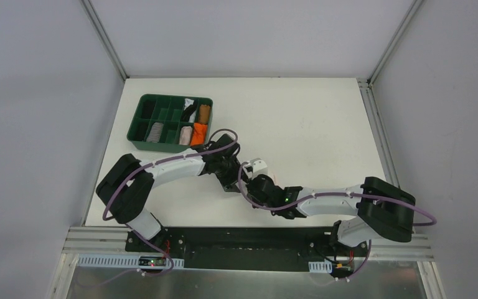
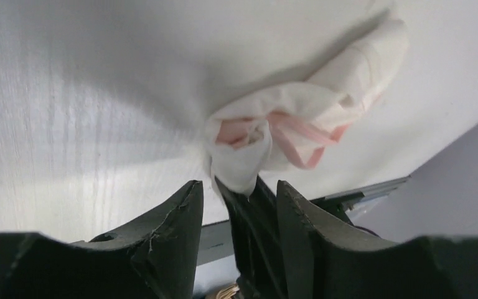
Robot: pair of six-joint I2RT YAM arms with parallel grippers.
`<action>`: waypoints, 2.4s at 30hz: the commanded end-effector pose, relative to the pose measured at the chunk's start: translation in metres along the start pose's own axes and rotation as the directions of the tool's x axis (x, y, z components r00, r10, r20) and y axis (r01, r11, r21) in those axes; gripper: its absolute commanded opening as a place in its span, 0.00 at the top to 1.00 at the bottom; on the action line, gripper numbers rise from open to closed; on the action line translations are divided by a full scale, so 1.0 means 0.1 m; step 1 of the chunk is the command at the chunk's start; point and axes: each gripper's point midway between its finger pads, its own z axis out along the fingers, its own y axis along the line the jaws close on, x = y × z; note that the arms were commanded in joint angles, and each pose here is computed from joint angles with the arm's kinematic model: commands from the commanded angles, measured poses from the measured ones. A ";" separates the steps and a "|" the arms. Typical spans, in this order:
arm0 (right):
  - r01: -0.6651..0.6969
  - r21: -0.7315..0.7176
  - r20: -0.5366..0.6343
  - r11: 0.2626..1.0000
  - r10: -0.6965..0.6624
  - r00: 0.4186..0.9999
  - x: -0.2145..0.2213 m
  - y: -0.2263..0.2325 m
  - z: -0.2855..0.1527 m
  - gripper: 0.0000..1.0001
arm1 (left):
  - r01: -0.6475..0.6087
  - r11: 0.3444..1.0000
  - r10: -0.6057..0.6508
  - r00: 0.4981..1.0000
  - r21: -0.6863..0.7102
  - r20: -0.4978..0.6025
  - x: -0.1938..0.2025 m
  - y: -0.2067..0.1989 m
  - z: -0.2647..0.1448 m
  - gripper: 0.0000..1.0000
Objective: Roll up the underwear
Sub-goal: Roll the underwear to the center of the board.
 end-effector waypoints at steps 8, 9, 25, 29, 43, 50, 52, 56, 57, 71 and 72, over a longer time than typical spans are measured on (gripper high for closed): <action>-0.302 -0.318 -0.266 0.899 0.222 0.938 0.37 0.05 -0.21 1.00 | 0.009 0.981 -0.025 0.996 0.193 0.080 -0.11 -0.17 -0.31 0.39; -0.328 -0.334 -0.283 0.884 0.238 0.929 0.36 0.05 -0.23 1.00 | 0.011 0.978 -0.029 0.996 0.209 0.080 -0.11 -0.18 -0.29 0.39; -0.557 -0.434 -0.339 0.708 0.444 0.829 0.20 -0.17 -0.32 1.00 | -0.005 0.954 0.012 1.000 0.299 -0.023 0.04 -0.22 -0.04 0.33; -0.561 -0.434 -0.324 0.706 0.459 0.828 0.20 -0.22 -0.31 1.00 | -0.007 0.954 0.025 0.998 0.301 -0.058 0.11 -0.18 0.01 0.22; -0.671 -0.465 -0.381 0.578 0.553 0.741 0.18 -0.19 -0.40 1.00 | -0.035 0.956 0.069 0.992 0.290 -0.107 0.20 -0.28 0.27 0.46; -0.730 -0.313 -0.387 0.608 0.620 0.682 0.04 -0.31 -0.44 0.52 | -0.033 0.952 0.064 0.994 0.303 -0.093 0.17 -0.33 0.24 1.00; -0.713 -0.294 -0.307 0.636 0.644 0.701 -0.11 -0.41 -0.55 0.42 | -0.036 0.960 0.056 0.996 0.279 -0.065 0.15 -0.26 0.20 1.00; -0.700 -0.166 -0.109 0.694 0.693 0.713 -0.26 -0.78 -0.77 0.32 | -0.061 0.973 0.069 0.997 0.223 -0.025 0.11 -0.14 0.12 1.00; -0.713 -0.081 -0.059 0.697 0.711 0.701 -0.22 -0.94 -0.80 0.32 | -0.067 0.974 0.072 0.997 0.215 -0.017 0.11 -0.11 0.11 1.00; -0.867 -0.050 -0.188 0.496 0.848 0.496 0.17 -0.77 -0.52 0.43 | -0.044 0.996 0.037 0.996 0.076 0.083 0.01 0.44 0.04 1.00; -0.864 -0.032 -0.202 0.502 0.844 0.497 0.22 -0.76 -0.49 0.47 | -0.038 0.998 0.033 0.995 0.058 0.090 0.00 0.47 0.03 1.00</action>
